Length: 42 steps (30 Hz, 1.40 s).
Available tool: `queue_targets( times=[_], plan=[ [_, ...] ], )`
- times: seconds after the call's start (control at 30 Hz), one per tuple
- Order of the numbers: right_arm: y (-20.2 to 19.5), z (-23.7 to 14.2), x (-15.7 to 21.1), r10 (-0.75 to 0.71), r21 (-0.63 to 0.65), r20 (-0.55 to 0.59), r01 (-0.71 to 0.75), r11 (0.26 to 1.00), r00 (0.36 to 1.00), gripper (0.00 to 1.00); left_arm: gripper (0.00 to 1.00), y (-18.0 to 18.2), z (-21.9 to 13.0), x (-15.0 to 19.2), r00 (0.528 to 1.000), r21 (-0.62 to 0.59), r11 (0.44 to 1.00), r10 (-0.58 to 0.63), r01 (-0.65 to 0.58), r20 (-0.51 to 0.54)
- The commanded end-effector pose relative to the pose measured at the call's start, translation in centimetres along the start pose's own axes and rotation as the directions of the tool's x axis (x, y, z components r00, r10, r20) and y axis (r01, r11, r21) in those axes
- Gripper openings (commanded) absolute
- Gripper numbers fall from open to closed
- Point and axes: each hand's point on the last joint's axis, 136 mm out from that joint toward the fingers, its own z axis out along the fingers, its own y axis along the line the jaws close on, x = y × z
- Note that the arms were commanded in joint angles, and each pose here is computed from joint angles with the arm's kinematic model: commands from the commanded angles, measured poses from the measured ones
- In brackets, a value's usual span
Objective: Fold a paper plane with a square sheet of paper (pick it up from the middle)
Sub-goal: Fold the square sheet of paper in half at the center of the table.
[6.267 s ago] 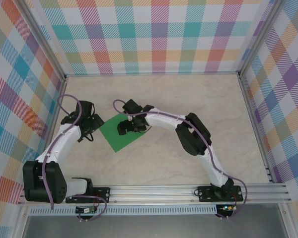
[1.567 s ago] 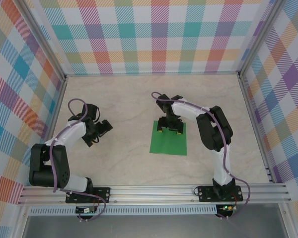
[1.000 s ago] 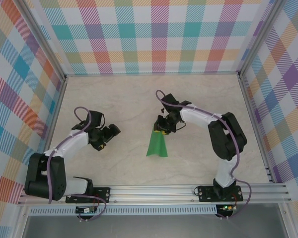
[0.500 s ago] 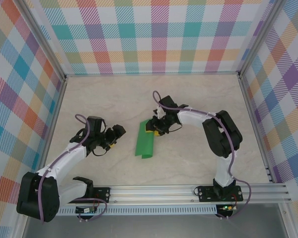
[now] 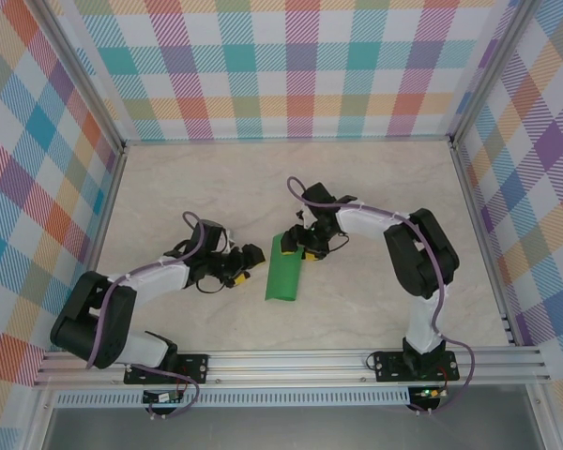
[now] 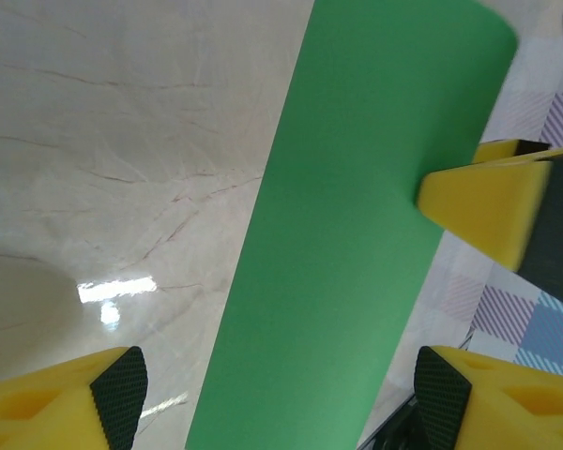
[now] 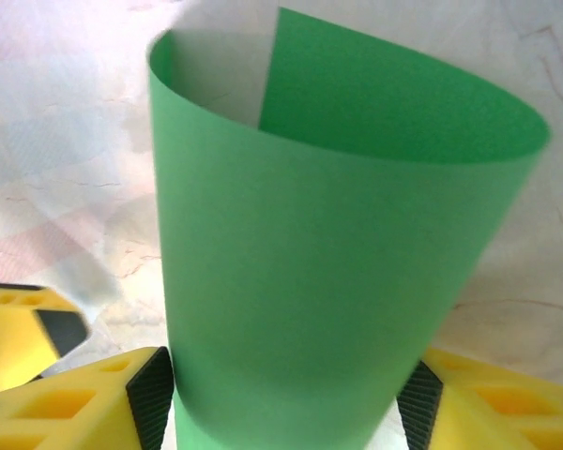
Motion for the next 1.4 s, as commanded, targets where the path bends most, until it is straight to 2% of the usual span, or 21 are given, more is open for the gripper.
queue_targets(
  times=[0.0, 0.13, 0.37, 0.5, 0.73, 0.9, 1.07, 1.2, 1.37],
  plan=[
    [1.1, -1.5, 0.6, -0.034, -0.049, 0.021, 0.035, 0.998, 0.999, 0.68, 0.77, -2.8, 0.7, 0.0, 0.997, 0.094, 0.993, 0.077, -0.073, -0.031],
    [0.8, -1.7, 0.9, -0.006, -0.055, 0.021, 0.007, 0.998, 1.0, 0.7, 0.7, -2.9, 1.7, 0.3, 0.994, 0.094, 0.992, 0.089, -0.083, -0.06],
    [-1.5, -1.5, 1.0, 0.095, 0.053, 0.04, -0.097, 0.994, 0.995, 0.65, 0.62, -2.6, 3.0, 0.0, 0.992, 0.065, 0.994, 0.088, -0.082, -0.088],
    [-1.2, -2.1, 1.2, 0.116, 0.049, 0.074, -0.119, 0.992, 0.991, 0.69, 0.6, -2.6, 3.2, -0.2, 0.991, 0.045, 0.994, 0.1, -0.097, -0.091],
    [-0.9, -3.2, 2.8, 0.145, 0.153, 0.134, -0.165, 0.974, 0.98, 0.8, 0.59, -1.1, 2.7, -1.8, 0.998, -0.062, 0.996, 0.065, -0.065, 0.013],
    [0.0, -1.9, 4.2, 0.15, 0.22, 0.124, -0.175, 0.96, 0.981, 0.81, 0.59, 0.3, 1.4, -2.9, 0.994, -0.158, 0.987, 0.037, -0.02, 0.103],
    [0.1, -0.3, 5.0, 0.149, 0.287, 0.092, -0.169, 0.943, 0.985, 0.82, 0.61, 0.8, 0.6, -3.0, 0.992, -0.193, 0.981, 0.033, -0.008, 0.125],
    [0.5, 0.8, 5.0, 0.141, 0.267, 0.064, -0.153, 0.951, 0.988, 0.78, 0.62, 1.1, 0.6, -2.9, 0.992, -0.202, 0.979, 0.029, -0.003, 0.124],
    [-0.8, 0.9, 5.1, 0.142, 0.315, 0.08, -0.16, 0.936, 0.987, 0.67, 0.62, 1.2, 0.8, -2.5, 0.994, -0.19, 0.982, 0.021, 0.001, 0.112]
  ],
)
